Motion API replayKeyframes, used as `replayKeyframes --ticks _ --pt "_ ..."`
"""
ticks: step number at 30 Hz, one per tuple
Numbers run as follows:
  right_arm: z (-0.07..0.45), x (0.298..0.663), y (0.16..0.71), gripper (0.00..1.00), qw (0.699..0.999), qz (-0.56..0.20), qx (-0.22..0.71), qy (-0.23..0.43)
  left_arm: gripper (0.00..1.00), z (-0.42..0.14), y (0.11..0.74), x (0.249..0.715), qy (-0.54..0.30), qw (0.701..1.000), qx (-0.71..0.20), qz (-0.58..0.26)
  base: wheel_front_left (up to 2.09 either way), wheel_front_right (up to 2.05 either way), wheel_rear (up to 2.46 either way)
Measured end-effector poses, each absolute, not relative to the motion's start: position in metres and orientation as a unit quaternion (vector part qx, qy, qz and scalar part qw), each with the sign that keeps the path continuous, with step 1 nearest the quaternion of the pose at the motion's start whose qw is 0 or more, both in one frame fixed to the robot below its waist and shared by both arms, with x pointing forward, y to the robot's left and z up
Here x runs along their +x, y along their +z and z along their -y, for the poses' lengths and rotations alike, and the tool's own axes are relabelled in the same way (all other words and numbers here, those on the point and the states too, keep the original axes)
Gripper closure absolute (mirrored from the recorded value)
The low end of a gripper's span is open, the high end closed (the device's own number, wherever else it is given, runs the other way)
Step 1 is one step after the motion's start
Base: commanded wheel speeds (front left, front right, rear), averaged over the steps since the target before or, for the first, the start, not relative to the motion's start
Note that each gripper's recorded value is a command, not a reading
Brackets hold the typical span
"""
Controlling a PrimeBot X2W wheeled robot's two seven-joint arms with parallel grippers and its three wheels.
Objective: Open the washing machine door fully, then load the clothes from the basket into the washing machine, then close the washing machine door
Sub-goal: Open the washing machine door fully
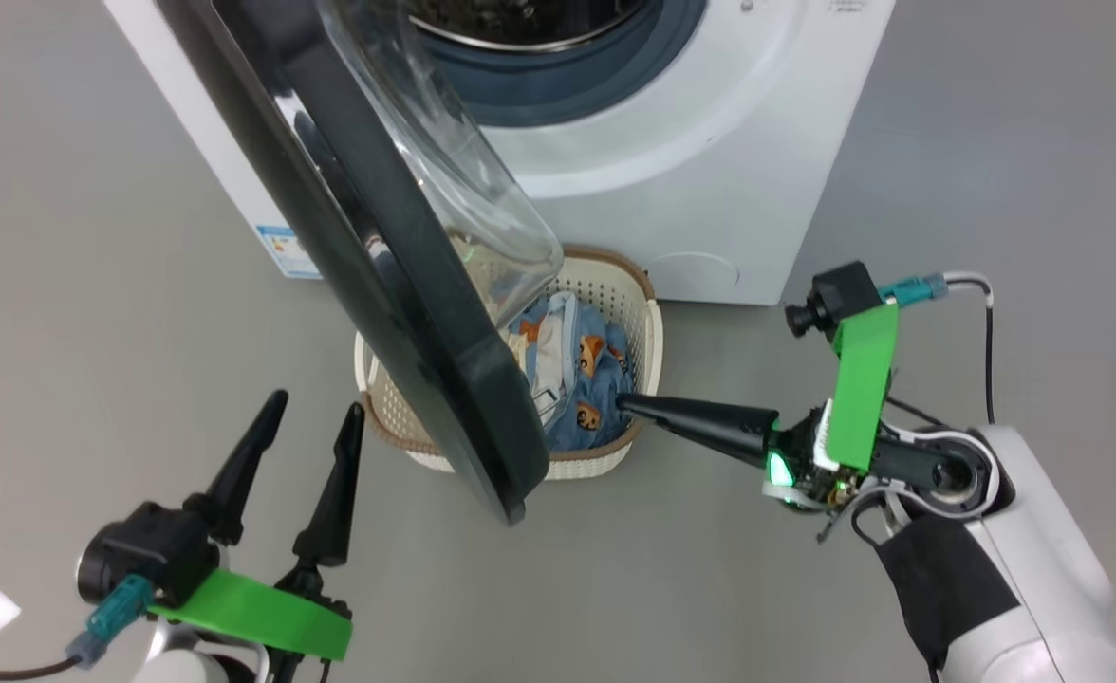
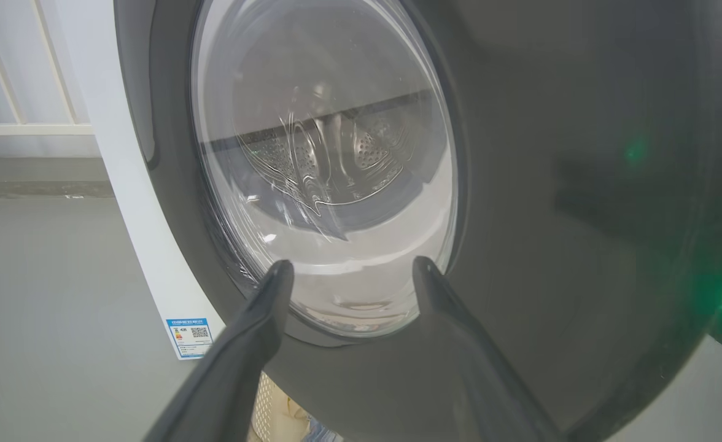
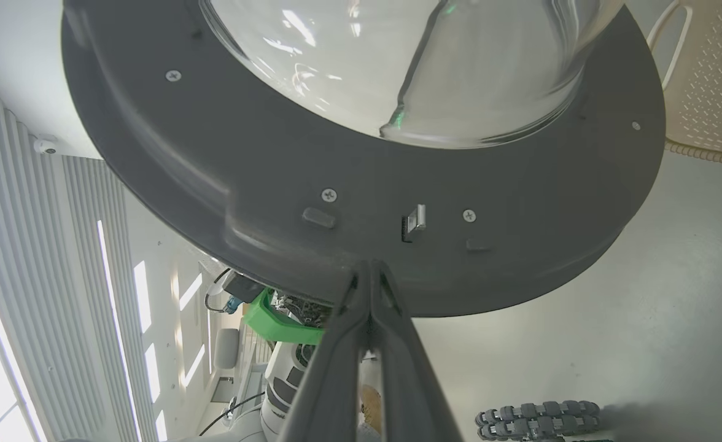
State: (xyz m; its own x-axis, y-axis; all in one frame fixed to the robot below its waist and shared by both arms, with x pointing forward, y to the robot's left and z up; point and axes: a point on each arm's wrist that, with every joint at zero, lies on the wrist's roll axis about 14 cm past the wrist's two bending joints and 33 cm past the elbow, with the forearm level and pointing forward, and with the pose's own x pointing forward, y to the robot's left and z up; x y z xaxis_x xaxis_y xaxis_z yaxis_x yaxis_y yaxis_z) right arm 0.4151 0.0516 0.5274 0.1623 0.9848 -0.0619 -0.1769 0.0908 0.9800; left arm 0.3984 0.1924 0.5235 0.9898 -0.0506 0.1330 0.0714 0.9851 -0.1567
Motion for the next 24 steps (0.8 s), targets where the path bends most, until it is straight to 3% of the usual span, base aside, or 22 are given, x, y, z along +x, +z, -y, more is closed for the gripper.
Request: replayKeyframes --ticks 10,11,12,13,14,24 --pt "-0.02 0.402 0.533 1.0 0.618 -0.383 0.531 0.435 0.0 -0.184 0.522 0.382 -0.04 0.993 -0.089 0.061 0.0 0.0 0.0" --pt "-0.015 0.403 0.535 0.53 0.622 -0.37 0.542 0.426 0.0 -0.183 0.522 0.382 -0.042 0.993 -0.09 0.061 0.0 0.0 0.0" --pt "-0.011 0.404 0.537 0.53 0.624 -0.359 0.553 0.42 0.0 -0.181 0.522 0.382 -0.043 0.993 -0.09 0.061 0.0 0.0 0.0" --pt "-0.008 0.404 0.54 0.14 0.624 -0.349 0.562 0.416 0.0 -0.18 0.523 0.383 -0.045 0.993 -0.091 0.063 0.0 0.0 0.0" --pt "-0.004 0.405 0.542 0.0 0.626 -0.339 0.57 0.411 0.0 -0.18 0.524 0.384 -0.046 0.993 -0.091 0.064 0.0 0.0 0.0" --pt "0.039 0.418 0.569 0.0 0.647 -0.215 0.642 0.351 0.0 -0.173 0.52 0.388 -0.055 0.992 -0.096 0.058 0.0 0.0 0.0"
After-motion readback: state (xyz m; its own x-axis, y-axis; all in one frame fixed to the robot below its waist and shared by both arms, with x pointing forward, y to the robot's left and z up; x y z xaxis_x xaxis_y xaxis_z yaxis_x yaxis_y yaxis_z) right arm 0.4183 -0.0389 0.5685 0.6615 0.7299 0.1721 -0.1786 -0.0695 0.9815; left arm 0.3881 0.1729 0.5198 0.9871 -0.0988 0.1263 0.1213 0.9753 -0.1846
